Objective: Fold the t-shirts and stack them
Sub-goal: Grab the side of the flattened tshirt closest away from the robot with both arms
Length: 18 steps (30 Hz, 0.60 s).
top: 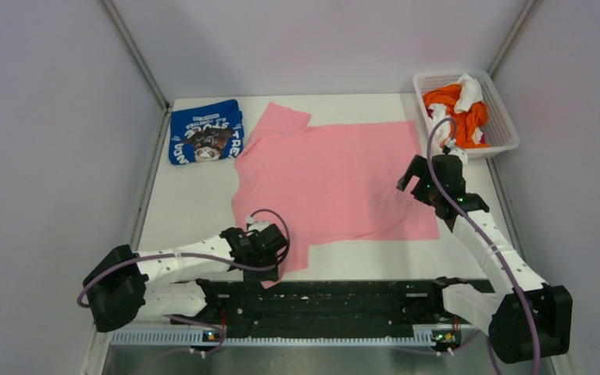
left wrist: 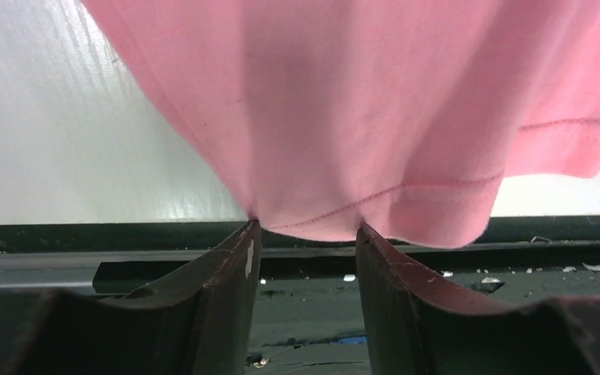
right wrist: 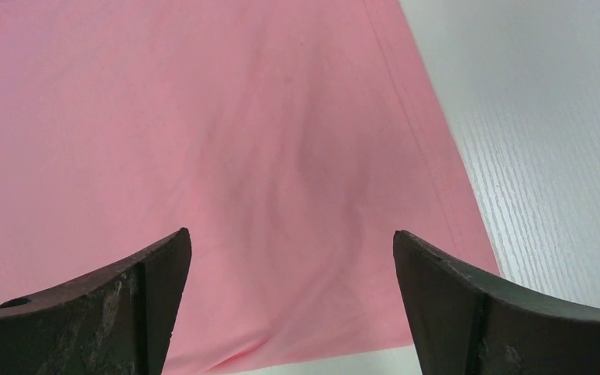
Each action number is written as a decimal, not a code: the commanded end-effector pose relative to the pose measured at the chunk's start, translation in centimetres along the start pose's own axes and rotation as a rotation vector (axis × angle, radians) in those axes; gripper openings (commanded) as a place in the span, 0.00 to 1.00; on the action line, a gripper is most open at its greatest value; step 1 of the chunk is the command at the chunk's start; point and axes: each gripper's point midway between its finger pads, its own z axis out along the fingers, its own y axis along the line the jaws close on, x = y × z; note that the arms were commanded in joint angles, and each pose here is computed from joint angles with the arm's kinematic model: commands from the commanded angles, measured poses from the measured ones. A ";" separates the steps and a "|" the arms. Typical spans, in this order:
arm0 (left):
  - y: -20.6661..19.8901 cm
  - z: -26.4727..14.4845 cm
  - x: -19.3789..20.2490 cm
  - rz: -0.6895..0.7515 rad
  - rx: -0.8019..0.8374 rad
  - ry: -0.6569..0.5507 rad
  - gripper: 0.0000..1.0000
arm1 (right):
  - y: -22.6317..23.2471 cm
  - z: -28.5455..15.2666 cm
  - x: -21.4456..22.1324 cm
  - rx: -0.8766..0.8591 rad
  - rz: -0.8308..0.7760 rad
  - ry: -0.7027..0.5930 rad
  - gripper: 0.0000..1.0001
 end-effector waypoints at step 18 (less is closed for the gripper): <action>0.3 0.7 -3.4 0.061 -0.266 -0.063 0.00 | -2.8 0.0 -0.3 0.132 0.092 -0.072 0.99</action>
